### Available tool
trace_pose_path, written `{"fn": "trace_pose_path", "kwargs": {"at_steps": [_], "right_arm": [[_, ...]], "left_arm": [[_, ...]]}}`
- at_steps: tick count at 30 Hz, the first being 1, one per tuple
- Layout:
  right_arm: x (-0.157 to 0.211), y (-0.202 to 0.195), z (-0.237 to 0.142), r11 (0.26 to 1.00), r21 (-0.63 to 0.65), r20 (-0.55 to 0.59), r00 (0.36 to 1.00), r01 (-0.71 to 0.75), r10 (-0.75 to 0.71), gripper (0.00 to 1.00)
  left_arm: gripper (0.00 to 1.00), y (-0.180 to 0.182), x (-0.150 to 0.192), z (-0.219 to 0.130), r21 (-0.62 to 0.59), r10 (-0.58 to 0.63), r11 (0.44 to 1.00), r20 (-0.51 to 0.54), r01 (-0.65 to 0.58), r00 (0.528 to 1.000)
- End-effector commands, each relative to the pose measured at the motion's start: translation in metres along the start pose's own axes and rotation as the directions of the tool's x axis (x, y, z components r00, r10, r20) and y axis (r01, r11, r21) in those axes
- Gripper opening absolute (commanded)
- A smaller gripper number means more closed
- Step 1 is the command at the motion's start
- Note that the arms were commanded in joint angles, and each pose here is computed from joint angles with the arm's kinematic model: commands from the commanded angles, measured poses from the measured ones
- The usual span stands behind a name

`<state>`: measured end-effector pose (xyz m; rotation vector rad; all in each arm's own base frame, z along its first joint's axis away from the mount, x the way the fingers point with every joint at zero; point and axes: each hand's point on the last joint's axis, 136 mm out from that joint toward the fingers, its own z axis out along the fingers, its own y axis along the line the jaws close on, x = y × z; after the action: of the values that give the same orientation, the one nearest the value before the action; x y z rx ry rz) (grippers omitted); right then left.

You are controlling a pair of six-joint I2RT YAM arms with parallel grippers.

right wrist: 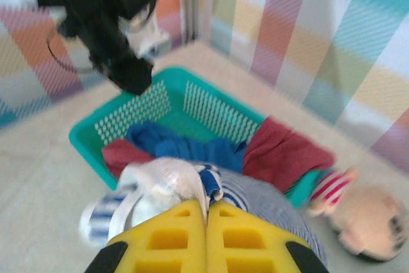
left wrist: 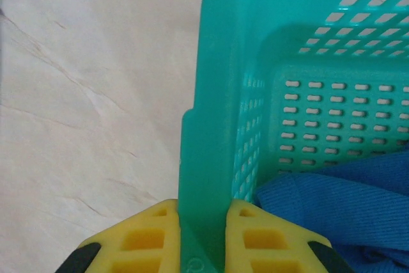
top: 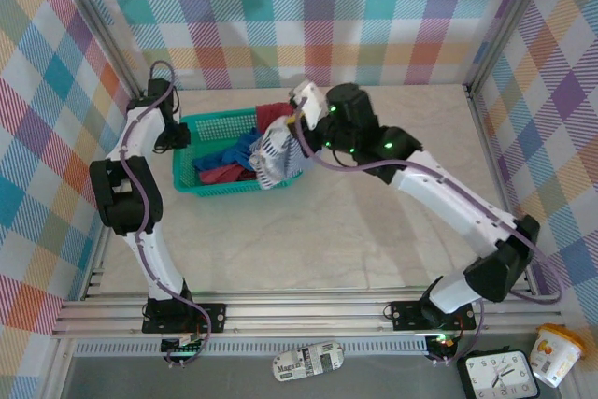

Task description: Fold and stack the tank tops

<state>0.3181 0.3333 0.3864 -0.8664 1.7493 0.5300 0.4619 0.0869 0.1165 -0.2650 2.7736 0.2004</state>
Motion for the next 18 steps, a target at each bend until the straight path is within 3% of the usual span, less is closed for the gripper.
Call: {"fn": "trace_pose_path", "kwargs": {"at_steps": [1, 8, 15, 18], "right_arm": [[-0.059, -0.008, -0.041, 0.998, 0.020, 0.160, 0.985, 0.063, -0.066, 0.00], [-0.114, -0.032, -0.116, 0.977, 0.176, 0.286, 0.943, 0.120, -0.167, 0.00], [-0.127, -0.049, -0.175, 0.939, 0.319, 0.317, 0.919, 0.128, -0.234, 0.00], [-0.130, -0.050, -0.195, 0.930, 0.344, 0.330, 0.911, 0.129, -0.248, 0.00]], "left_arm": [[0.07, 0.046, -0.002, 0.021, -0.154, -0.008, 0.988, -0.057, -0.001, 0.998], [0.08, 0.085, -0.049, 0.024, -0.284, 0.012, 0.959, 0.016, -0.007, 1.000], [0.09, 0.110, -0.074, 0.030, -0.333, -0.036, 0.941, 0.061, 0.055, 0.997], [0.16, 0.115, -0.076, 0.034, -0.348, -0.047, 0.935, 0.060, 0.064, 0.997]]}}
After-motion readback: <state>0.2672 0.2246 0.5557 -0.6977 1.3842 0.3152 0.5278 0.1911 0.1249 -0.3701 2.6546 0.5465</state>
